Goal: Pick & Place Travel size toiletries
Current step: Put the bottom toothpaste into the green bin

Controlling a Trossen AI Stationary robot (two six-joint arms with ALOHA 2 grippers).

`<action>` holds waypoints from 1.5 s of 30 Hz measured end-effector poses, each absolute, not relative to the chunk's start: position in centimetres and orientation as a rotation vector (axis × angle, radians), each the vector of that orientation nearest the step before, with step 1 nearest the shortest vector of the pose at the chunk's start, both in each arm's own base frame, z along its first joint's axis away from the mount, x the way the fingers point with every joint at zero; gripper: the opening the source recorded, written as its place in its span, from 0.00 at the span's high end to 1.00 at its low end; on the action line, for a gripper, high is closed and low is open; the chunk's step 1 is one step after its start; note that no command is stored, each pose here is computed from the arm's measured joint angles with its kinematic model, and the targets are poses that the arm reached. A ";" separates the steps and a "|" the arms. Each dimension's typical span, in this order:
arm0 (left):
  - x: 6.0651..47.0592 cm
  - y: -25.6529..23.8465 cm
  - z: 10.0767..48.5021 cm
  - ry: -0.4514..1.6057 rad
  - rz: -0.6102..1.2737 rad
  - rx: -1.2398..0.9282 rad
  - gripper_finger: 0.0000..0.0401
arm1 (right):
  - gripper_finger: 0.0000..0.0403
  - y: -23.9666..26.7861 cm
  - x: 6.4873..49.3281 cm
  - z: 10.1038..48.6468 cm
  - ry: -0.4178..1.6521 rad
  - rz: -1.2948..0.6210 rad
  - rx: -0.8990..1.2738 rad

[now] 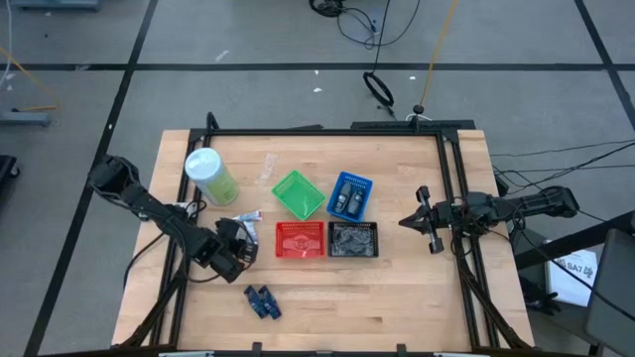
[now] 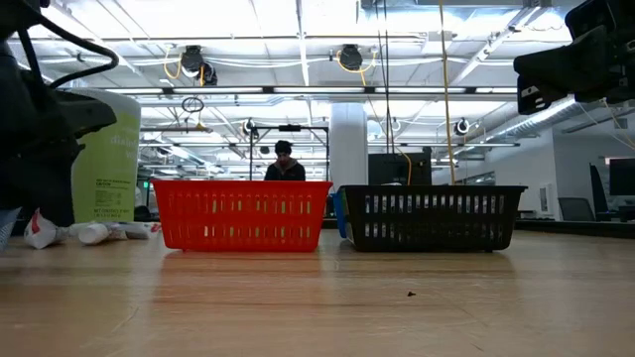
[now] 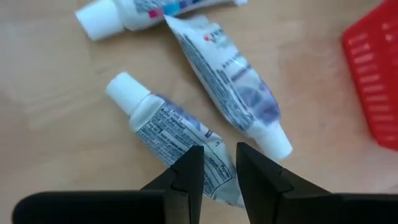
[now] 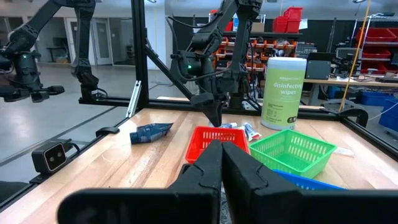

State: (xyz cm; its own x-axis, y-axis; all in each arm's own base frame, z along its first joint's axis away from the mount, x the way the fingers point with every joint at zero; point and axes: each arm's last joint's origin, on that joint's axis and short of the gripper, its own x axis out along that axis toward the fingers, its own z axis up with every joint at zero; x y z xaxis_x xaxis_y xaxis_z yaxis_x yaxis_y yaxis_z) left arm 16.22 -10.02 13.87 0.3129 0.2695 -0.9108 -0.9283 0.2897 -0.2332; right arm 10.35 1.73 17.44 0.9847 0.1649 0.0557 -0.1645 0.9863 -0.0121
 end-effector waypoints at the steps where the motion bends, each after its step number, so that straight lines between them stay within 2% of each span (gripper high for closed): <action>1: 16.2 -10.0 13.9 0.900 0.952 -0.921 0.77 | 1.00 1.7 10.4 17.4 -0.057 0.166 -0.007; 7: 16.3 -9.8 13.8 1.052 0.945 -0.971 0.74 | 1.00 1.7 10.4 17.4 -0.057 0.166 -0.007; 17: 17.3 -9.6 14.9 1.152 0.891 -1.144 0.41 | 1.00 1.7 10.4 17.4 -0.057 0.166 -0.007; 23: 17.3 -9.5 16.3 1.139 1.028 -1.179 0.30 | 1.00 1.7 10.4 17.4 -0.057 0.166 -0.007; 32: 15.9 -8.7 15.5 1.079 1.288 -1.215 0.27 | 1.00 1.7 10.3 17.4 -0.057 0.166 -0.007; 40: 16.2 -8.3 14.8 0.972 1.259 -1.228 0.27 | 1.00 1.7 10.4 17.4 -0.057 0.166 -0.007; 45: 16.6 -7.9 14.4 0.974 1.273 -1.213 0.27 | 1.00 1.7 10.4 17.4 -0.057 0.166 -0.007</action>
